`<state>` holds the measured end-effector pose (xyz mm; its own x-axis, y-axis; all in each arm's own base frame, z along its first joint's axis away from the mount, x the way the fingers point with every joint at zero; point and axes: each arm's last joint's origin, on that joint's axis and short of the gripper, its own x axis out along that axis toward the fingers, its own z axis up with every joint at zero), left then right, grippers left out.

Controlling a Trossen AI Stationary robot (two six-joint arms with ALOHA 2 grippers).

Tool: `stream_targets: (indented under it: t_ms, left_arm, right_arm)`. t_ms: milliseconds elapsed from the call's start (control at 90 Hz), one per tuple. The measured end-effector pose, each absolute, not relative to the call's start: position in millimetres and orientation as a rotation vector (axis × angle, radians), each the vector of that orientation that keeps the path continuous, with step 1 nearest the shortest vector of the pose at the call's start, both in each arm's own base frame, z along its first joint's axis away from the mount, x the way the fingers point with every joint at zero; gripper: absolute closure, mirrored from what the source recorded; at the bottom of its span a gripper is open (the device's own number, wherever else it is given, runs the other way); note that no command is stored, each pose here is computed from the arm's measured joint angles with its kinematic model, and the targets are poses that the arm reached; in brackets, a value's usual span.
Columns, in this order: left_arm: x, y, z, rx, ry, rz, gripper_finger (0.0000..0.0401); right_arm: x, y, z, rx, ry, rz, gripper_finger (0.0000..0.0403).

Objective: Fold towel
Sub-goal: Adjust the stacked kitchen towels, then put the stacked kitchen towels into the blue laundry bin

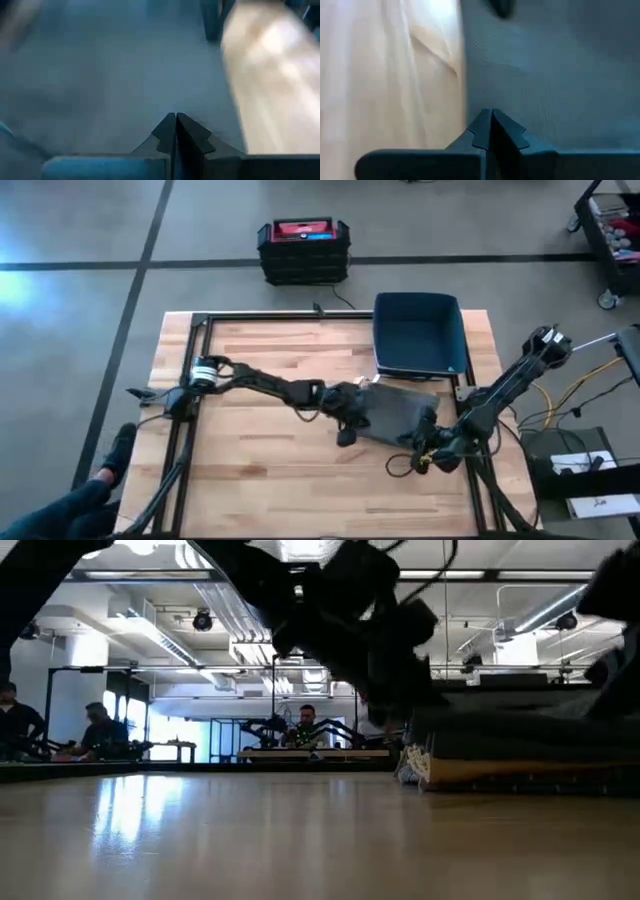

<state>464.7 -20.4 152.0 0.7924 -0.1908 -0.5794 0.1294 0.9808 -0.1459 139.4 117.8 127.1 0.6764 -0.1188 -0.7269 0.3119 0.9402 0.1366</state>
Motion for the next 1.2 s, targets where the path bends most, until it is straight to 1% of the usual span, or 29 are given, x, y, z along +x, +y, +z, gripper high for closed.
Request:
stream_targets:
  t_ms: [133,211,322,411,456,522,589,667,767,878,1022,1111,1200]
  left_arm:
    - [461,-23,133,-0.125,0.676,-0.152,0.0401]
    - [458,-24,132,-0.145,0.671,-0.138,0.0401]
    - [455,-24,147,-0.165,0.660,-0.131,0.0401]
    - [456,-24,175,-0.163,0.580,-0.136,0.0401]
    - [456,-23,190,-0.157,0.533,-0.130,0.0401]
    - [457,-22,201,-0.133,0.492,-0.104,0.0401]
    - [457,-20,201,-0.105,0.494,-0.077,0.0401]
    - [460,-13,191,-0.081,0.495,-0.046,0.0401]
    - [465,-1,173,-0.079,0.513,-0.012,0.0401]
    - [466,14,145,-0.072,0.592,0.068,0.0401]
    - [466,25,141,-0.089,0.588,0.115,0.0401]
    - [463,26,142,-0.104,0.608,0.120,0.0401]
    - [460,19,165,-0.108,0.570,0.107,0.0401]
  right_arm:
    - [130,109,106,0.269,0.791,-0.233,0.0403]
    - [129,108,106,0.260,0.796,-0.215,0.0403]
    - [134,114,126,0.201,0.800,-0.168,0.0403]
    - [140,118,153,0.143,0.784,-0.162,0.0403]
    - [139,116,163,0.090,0.782,-0.204,0.0403]
    - [134,107,173,0.011,0.753,-0.329,0.0403]
    - [128,95,177,-0.035,0.707,-0.451,0.0403]
    - [122,82,172,-0.063,0.719,-0.535,0.0403]
    - [114,69,156,-0.041,0.750,-0.590,0.0403]
    - [106,62,138,0.012,0.802,-0.606,0.0403]
    - [101,60,126,0.091,0.877,-0.587,0.0403]
    - [104,66,138,0.134,0.943,-0.552,0.0403]
    - [112,76,170,0.221,0.998,-0.502,0.0403]
